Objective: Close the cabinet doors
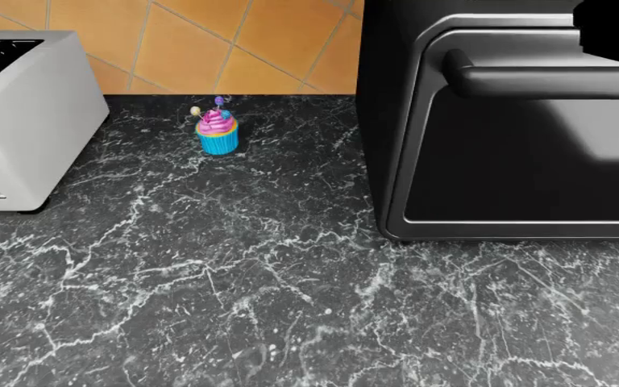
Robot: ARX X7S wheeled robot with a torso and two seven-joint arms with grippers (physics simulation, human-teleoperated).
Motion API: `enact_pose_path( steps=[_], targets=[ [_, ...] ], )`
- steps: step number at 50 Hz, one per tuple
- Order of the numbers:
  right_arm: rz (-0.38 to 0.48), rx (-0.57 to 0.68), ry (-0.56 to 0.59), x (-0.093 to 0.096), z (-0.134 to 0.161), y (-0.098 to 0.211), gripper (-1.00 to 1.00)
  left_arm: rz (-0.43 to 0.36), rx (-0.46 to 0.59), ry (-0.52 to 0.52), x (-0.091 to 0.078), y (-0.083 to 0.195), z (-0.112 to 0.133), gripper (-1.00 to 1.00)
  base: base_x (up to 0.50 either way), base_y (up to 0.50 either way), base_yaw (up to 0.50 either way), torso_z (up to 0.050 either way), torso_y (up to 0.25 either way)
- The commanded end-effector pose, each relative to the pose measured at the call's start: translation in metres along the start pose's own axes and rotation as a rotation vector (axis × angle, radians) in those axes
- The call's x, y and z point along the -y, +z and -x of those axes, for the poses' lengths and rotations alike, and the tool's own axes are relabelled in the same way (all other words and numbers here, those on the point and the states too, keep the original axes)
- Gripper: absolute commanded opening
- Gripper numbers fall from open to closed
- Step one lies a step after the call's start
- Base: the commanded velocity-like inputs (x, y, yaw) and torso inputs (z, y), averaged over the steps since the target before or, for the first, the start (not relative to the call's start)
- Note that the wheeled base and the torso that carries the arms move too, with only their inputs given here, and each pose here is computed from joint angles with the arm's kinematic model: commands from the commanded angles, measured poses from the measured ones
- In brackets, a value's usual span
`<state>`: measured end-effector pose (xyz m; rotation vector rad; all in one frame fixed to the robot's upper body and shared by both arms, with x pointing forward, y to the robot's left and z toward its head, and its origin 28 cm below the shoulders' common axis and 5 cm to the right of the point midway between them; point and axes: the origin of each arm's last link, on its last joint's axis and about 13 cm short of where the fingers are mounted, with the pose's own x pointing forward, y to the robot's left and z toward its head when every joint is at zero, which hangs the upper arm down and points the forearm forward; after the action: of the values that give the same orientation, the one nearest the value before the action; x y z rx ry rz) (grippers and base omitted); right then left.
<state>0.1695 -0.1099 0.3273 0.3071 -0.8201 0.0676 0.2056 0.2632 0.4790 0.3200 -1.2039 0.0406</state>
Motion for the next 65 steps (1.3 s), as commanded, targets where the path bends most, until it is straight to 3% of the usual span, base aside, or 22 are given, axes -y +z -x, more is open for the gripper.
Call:
enact_pose_path(
  steps=[1, 9, 27, 34, 45, 46, 47, 48, 50, 65],
  targets=[
    [-0.001, 0.002, -0.002, 0.0, 0.0, 0.0, 1.0, -0.062, -0.025, -0.061, 0.013, -0.005, -0.019, 1.0, 0.0, 0.0, 0.0, 0.0, 0.0],
    [0.002, 0.004, -0.01, 0.0, 0.0, 0.0, 1.0, -0.17, -0.102, -0.153, 0.036, -0.039, -0.026, 1.0, 0.0, 0.0, 0.0, 0.0, 0.0],
    [0.046, 0.016, -0.052, 0.0, 0.0, 0.0, 1.0, -0.261, -0.144, -0.222, 0.071, -0.084, -0.052, 1.0, 0.0, 0.0, 0.0, 0.0, -0.004],
    [0.093, 0.019, -0.088, 0.001, 0.0, 0.0, 1.0, -0.328, -0.197, -0.303, 0.09, -0.103, -0.056, 1.0, 0.0, 0.0, 0.0, 0.0, -0.006],
    [0.151, 0.028, -0.136, 0.001, 0.0, 0.0, 1.0, -0.364, -0.217, -0.345, 0.101, -0.135, -0.062, 1.0, 0.0, 0.0, 0.0, 0.0, -0.007],
    [0.108, -0.089, -0.138, 0.014, 0.051, -0.001, 1.0, -0.369, -0.217, -0.352, 0.104, -0.139, -0.062, 1.0, 0.0, 0.0, 0.0, 0.0, -0.013],
    [0.101, -0.197, -0.27, 0.028, 0.087, 0.004, 1.0, -0.368, -0.218, -0.354, 0.104, -0.14, -0.063, 1.0, 0.0, 0.0, 0.0, 0.0, -0.01],
    [0.166, -0.151, -0.282, 0.039, 0.102, 0.008, 1.0, -0.373, -0.218, -0.361, 0.107, -0.143, -0.063, 1.0, 0.0, 0.0, 0.0, 0.0, 0.0],
    [0.211, -0.014, -0.144, 0.039, 0.109, 0.006, 1.0, -0.373, -0.216, -0.372, 0.11, -0.146, -0.063, 1.0, 0.0, 0.0, 0.0, 0.0, -0.011],
    [0.25, 0.04, -0.208, 0.039, 0.089, 0.01, 1.0, -0.351, -0.201, -0.428, 0.135, -0.157, -0.062, 1.0, 0.0, 0.0, 0.0, 0.0, -0.007]
  ],
)
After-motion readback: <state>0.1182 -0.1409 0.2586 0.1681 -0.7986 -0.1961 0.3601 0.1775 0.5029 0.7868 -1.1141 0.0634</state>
